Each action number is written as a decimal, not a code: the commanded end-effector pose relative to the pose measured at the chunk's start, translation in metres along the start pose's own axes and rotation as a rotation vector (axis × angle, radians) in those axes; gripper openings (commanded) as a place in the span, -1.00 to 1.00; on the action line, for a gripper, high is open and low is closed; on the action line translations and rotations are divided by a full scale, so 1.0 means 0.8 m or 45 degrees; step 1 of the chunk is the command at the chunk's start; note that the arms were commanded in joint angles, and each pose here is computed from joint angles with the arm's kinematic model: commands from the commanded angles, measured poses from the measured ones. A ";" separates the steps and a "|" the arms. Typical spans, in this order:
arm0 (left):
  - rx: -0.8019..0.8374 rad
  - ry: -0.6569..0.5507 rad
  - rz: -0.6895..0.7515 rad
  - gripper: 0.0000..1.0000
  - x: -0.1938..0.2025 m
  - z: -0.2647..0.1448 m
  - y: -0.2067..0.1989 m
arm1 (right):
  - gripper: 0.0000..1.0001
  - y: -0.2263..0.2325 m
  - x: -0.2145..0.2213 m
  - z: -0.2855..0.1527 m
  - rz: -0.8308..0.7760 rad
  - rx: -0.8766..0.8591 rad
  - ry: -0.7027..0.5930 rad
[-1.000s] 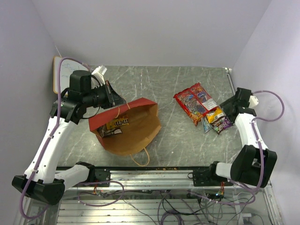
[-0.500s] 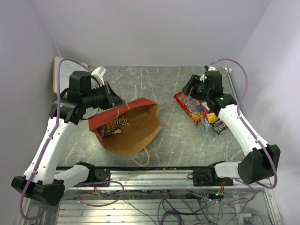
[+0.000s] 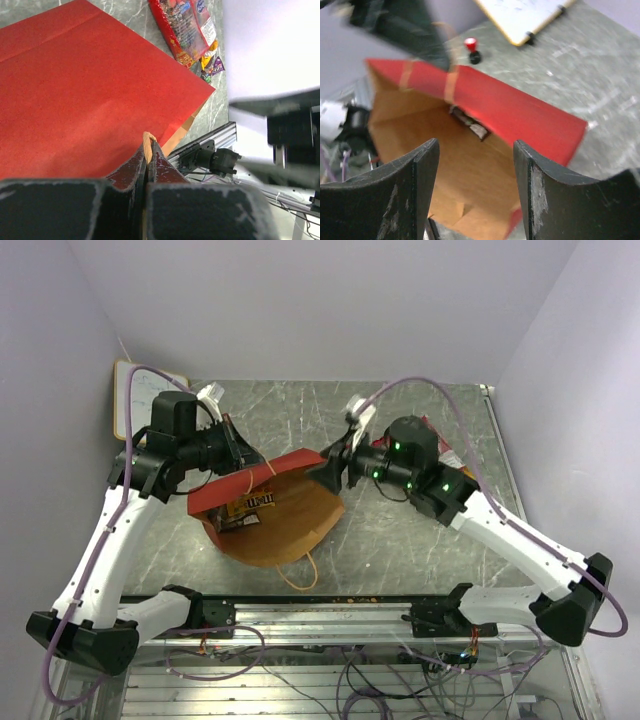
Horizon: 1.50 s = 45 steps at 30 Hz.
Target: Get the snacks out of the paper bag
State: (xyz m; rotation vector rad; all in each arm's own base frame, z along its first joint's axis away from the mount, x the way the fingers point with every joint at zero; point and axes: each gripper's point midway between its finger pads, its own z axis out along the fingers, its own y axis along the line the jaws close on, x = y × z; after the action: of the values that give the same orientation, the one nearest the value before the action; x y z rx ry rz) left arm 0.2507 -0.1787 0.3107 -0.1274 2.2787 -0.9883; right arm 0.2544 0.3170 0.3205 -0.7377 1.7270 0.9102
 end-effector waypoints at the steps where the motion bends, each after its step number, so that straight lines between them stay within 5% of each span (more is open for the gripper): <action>1: -0.035 -0.040 -0.011 -0.86 -0.008 -0.010 -0.001 | 0.21 0.085 0.013 0.000 -0.507 -0.328 -0.052; 7: -0.026 -0.066 -0.025 -0.86 -0.012 -0.017 -0.007 | 0.20 0.145 0.086 0.028 -1.019 -0.555 0.071; 17: -0.005 -0.045 0.018 -0.86 -0.008 -0.027 -0.015 | 0.20 0.132 0.153 0.108 -1.403 -0.528 0.173; 31: 0.130 -0.067 -0.004 -0.86 -0.012 -0.033 -0.041 | 0.11 0.055 0.228 0.214 -1.586 -0.228 0.346; 45: 0.157 0.008 0.039 -0.86 -0.006 -0.031 -0.047 | 0.21 -0.025 0.269 0.265 -1.664 -0.124 0.451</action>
State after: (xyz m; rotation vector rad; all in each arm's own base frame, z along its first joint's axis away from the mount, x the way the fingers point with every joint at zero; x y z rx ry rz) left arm 0.2362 -0.1849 0.3376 -0.1062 2.2477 -1.0808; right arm 0.2865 0.4687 0.0698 -1.8569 1.0838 -0.0203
